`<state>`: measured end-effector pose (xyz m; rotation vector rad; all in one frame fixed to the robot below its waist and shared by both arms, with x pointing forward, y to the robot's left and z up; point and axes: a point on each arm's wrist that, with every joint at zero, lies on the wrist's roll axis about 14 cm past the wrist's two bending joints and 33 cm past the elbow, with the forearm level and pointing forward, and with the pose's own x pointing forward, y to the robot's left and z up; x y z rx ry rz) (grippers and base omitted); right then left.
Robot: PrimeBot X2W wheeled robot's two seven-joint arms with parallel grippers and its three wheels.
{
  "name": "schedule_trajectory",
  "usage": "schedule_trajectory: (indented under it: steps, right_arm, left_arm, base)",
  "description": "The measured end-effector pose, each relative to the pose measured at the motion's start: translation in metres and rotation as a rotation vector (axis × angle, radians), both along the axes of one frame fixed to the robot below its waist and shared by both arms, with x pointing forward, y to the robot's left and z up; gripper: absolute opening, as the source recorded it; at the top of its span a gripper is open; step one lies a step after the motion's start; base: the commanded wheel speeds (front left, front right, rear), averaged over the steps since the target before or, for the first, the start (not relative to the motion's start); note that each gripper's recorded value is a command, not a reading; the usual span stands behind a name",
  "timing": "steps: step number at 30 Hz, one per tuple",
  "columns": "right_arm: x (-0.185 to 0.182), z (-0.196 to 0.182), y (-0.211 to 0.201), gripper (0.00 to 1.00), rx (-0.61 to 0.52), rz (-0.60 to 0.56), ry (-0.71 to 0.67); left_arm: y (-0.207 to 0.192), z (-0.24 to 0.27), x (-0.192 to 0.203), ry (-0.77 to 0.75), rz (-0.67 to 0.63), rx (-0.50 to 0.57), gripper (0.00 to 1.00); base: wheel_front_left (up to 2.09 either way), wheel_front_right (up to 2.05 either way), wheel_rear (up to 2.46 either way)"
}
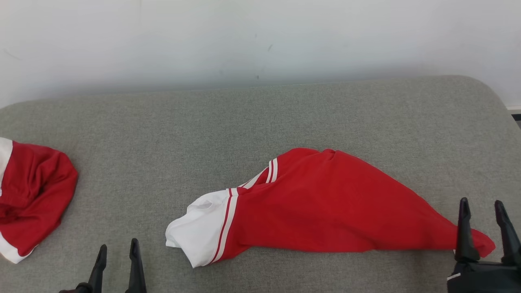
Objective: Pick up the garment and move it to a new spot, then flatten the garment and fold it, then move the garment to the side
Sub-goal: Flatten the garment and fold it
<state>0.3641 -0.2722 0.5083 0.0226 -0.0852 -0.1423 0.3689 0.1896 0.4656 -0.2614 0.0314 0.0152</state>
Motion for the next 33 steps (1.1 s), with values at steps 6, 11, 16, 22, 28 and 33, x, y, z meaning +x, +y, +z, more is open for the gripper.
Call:
schedule_trajectory:
  steps: [6, 11, 16, 22, 28, 33]
  right_arm:
    - [0.002, -0.003, 0.019, 1.00, 0.037, 0.034, -0.001]
    - [0.004, -0.010, 0.031, 1.00, 0.062, 0.052, 0.013]
    - [0.006, -0.014, 0.039, 1.00, 0.082, 0.064, 0.024]
    - [0.006, -0.022, 0.040, 1.00, 0.091, 0.061, 0.045]
    - [0.003, -0.023, 0.031, 1.00, 0.091, 0.032, 0.051]
    - [-0.003, -0.026, 0.024, 1.00, 0.094, 0.009, 0.060]
  left_arm:
    - [-0.010, -0.005, 0.003, 0.015, -0.034, -0.001, 1.00]
    - [-0.033, -0.015, 0.009, 0.048, -0.105, -0.007, 1.00]
    - [-0.048, -0.024, 0.023, 0.078, -0.153, 0.003, 1.00]
    - [-0.067, -0.027, 0.047, 0.085, -0.233, 0.052, 1.00]
    - [-0.086, -0.041, 0.062, 0.137, -0.355, 0.126, 1.00]
    - [-0.093, -0.058, 0.066, 0.206, -0.430, 0.188, 1.00]
  base:
    - [0.00, 0.00, 0.00]
    - [0.00, 0.00, 0.00]
    - [0.00, 0.00, 0.00]
    - [0.00, 0.00, 0.00]
    - [0.00, 0.00, 0.00]
    - [0.00, 0.00, 0.00]
